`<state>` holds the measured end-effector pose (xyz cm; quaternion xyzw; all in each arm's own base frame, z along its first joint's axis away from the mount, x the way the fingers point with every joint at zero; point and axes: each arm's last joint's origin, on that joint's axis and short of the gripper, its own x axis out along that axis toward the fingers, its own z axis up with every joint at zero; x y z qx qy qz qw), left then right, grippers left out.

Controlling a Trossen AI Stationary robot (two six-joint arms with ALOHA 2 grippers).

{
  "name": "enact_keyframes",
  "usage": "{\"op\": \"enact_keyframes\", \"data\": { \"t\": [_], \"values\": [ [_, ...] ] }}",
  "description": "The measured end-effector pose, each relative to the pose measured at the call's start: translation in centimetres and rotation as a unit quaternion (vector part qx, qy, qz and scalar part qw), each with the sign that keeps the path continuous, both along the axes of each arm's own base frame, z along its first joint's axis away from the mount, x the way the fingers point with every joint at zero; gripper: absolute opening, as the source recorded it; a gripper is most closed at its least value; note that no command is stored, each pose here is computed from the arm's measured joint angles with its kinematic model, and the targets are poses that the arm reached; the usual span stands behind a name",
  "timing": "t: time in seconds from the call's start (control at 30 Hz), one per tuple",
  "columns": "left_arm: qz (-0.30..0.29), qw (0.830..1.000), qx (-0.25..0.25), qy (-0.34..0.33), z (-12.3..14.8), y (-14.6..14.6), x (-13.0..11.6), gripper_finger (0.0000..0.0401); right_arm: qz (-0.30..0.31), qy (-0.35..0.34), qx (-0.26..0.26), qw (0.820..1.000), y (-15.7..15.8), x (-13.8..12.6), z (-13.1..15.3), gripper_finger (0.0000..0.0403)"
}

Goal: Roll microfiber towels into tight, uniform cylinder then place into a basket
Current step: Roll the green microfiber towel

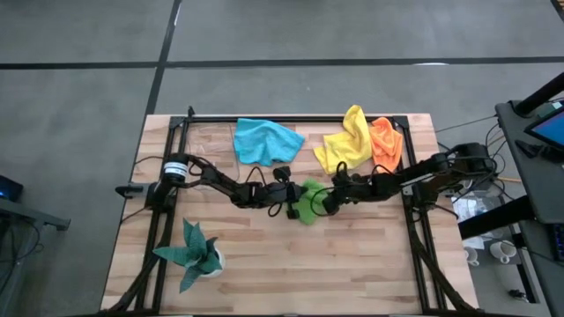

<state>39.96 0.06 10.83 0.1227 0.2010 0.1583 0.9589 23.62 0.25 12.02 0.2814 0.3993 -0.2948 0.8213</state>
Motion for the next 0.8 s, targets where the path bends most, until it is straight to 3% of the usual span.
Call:
{"op": "enact_keyframes", "data": {
  "t": [0.2,0.6,0.8],
  "values": [
    [0.001,1.000,-0.005,-0.018,0.4,0.0,0.1,0.0000,0.021,0.043,-0.064,0.997,0.2,1.1,1.9,0.0010],
    [0.037,0.999,0.009,-0.020,0.5,0.2,-0.4,0.0000,0.036,0.121,-0.174,0.977,1.5,2.0,2.0,0.0009],
    [-0.031,0.999,-0.017,0.006,-0.2,-0.3,-0.7,0.0000,0.059,0.148,-0.213,0.964,2.7,2.6,0.6,0.0009]
  ]
}}
